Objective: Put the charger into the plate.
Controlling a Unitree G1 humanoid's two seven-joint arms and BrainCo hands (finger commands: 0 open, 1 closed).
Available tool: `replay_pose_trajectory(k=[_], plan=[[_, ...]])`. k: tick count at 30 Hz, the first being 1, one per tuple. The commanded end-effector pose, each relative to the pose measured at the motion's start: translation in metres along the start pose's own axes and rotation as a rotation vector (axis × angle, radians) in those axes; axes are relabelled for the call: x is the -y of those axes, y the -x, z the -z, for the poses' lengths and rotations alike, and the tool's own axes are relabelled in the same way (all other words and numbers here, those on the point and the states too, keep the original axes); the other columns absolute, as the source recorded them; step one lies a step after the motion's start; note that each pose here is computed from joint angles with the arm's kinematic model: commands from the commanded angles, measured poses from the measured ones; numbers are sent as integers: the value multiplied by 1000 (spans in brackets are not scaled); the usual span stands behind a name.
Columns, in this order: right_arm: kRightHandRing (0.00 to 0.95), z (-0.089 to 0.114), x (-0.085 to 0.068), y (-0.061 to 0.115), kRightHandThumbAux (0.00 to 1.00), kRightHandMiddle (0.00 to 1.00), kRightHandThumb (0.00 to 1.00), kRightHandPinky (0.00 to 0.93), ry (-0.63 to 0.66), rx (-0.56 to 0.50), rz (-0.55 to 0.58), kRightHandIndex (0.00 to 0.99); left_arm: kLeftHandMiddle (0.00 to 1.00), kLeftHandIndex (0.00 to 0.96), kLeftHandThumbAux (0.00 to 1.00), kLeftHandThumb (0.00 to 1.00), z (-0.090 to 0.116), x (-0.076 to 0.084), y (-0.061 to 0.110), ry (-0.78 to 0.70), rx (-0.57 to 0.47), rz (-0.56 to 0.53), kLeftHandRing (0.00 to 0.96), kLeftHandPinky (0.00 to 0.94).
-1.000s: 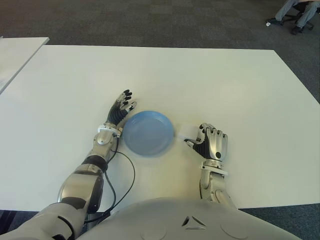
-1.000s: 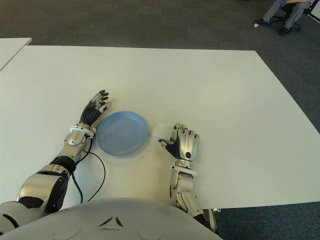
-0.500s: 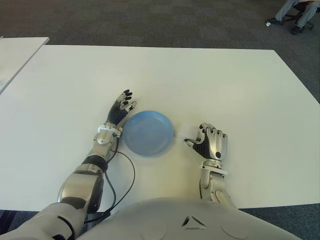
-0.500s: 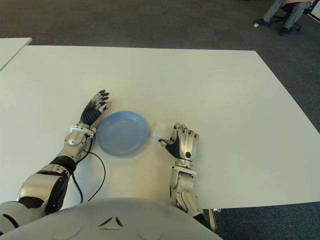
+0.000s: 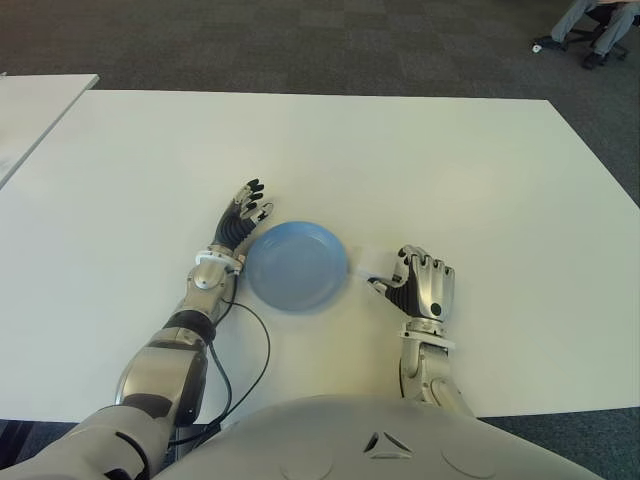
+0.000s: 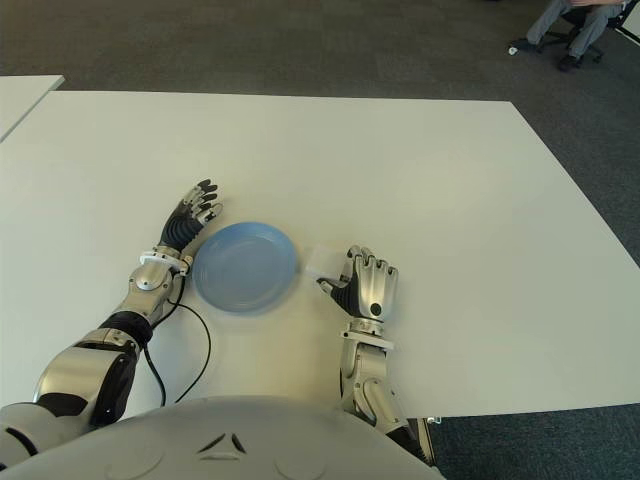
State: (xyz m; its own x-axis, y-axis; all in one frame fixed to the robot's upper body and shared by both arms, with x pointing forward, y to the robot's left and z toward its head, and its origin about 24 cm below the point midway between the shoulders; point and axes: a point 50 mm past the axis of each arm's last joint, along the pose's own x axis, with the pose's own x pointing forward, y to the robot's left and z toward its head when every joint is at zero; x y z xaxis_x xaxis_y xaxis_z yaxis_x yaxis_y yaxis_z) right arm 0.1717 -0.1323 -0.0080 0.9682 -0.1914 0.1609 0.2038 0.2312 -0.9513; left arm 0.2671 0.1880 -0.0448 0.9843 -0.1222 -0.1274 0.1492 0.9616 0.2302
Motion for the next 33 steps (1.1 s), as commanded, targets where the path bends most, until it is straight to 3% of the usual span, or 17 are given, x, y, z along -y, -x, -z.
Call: replay_pose_trajectory(k=[1, 4, 5, 7, 8, 9, 10, 12, 17, 33], plan=[[800, 11, -8, 4, 676, 544, 846, 802, 31, -1, -32, 406, 145, 7, 495, 0, 30, 14, 21, 8, -162, 65, 145, 137], [757, 13, -6, 1, 673, 564, 845, 756, 22, 28, 8, 414, 146, 8, 491, 0, 31, 14, 21, 4, -172, 67, 146, 134], [725, 14, -6, -1, 684, 596, 792, 733, 17, 48, 20, 418, 144, 7, 491, 0, 31, 14, 21, 2, -179, 69, 145, 131], [550, 15, -6, -4, 500, 459, 641, 581, 12, 68, 31, 357, 141, 4, 489, 0, 32, 14, 21, -1, -185, 72, 142, 128], [513, 16, -7, -5, 461, 430, 608, 548, 18, 82, 23, 344, 141, 3, 489, 0, 32, 14, 21, -1, -187, 75, 142, 127], [349, 17, -8, -6, 397, 294, 542, 390, 23, 91, 18, 244, 140, 2, 492, 0, 32, 14, 21, -1, -188, 77, 140, 127], [243, 18, -9, -7, 356, 206, 499, 287, 29, 103, 13, 178, 139, 1, 494, 0, 32, 14, 21, -1, -189, 78, 139, 126], [99, 18, -9, -9, 290, 87, 443, 123, 40, 132, 9, 79, 141, 4, 502, 0, 33, 14, 21, 5, -192, 80, 140, 128], [16, 18, -7, -12, 213, 14, 383, 20, 46, 178, -3, 13, 136, 6, 518, 0, 33, 14, 21, 15, -196, 84, 135, 120], [0, 21, -6, -16, 153, 0, 319, 0, 56, 221, -120, 0, 128, 0, 534, 0, 33, 15, 21, 17, -199, 86, 134, 129]])
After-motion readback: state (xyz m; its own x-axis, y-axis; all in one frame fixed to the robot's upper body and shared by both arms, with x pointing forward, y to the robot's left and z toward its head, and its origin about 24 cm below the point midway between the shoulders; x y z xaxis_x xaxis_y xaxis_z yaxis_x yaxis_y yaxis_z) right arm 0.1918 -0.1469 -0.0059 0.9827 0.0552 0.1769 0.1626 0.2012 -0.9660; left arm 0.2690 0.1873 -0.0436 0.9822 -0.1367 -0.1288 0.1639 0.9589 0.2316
